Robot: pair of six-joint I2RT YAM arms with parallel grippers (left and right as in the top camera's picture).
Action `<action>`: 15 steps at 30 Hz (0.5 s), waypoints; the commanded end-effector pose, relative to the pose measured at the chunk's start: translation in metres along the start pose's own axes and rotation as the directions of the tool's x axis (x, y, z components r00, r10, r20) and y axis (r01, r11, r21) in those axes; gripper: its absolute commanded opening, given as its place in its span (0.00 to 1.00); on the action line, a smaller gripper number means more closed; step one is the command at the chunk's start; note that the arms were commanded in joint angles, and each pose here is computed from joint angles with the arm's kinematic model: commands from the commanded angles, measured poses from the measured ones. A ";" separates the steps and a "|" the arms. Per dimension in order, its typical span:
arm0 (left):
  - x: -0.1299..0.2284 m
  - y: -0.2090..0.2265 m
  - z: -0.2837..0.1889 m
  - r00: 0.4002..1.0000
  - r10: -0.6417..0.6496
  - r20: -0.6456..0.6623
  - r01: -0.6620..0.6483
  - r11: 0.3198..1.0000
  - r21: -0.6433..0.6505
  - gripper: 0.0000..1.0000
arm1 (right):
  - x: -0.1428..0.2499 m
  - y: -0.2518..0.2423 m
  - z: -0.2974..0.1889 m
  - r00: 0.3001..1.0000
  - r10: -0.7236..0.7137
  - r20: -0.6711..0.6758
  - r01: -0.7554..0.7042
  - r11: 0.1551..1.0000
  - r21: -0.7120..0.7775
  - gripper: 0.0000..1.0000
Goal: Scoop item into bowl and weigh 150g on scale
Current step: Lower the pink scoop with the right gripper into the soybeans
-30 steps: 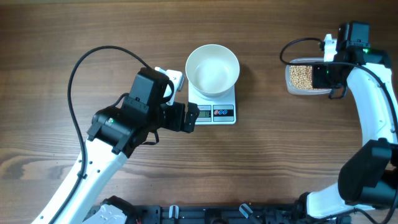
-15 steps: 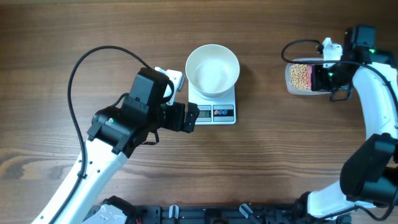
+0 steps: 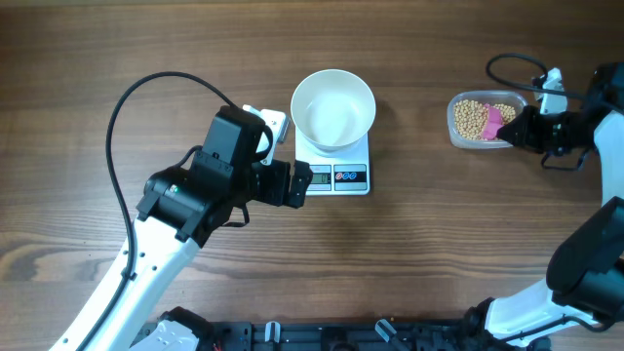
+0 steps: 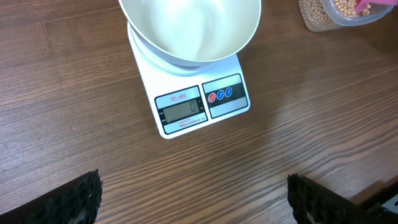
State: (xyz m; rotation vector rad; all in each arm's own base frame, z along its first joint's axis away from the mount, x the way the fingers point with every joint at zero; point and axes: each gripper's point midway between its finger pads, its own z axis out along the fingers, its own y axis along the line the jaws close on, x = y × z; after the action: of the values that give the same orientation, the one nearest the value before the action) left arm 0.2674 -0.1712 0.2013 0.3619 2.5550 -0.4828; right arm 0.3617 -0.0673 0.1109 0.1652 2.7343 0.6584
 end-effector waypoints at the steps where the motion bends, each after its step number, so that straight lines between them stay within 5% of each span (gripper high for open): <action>1: -0.001 -0.003 0.001 1.000 0.003 -0.003 -0.003 1.000 0.012 1.00 | 0.011 0.009 0.015 1.000 0.015 -0.023 -0.017 0.996 -0.089 0.04; 15: -0.001 -0.003 0.001 1.000 0.003 -0.003 -0.003 1.000 0.012 1.00 | 0.007 0.006 0.003 0.991 0.129 0.023 -0.120 0.966 -0.228 0.04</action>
State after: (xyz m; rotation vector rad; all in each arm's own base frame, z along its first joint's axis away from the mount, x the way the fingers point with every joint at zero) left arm 0.2674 -0.1712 0.2013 0.3619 2.5550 -0.4828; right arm 0.3558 -0.0743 0.1122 0.2736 2.6470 0.8190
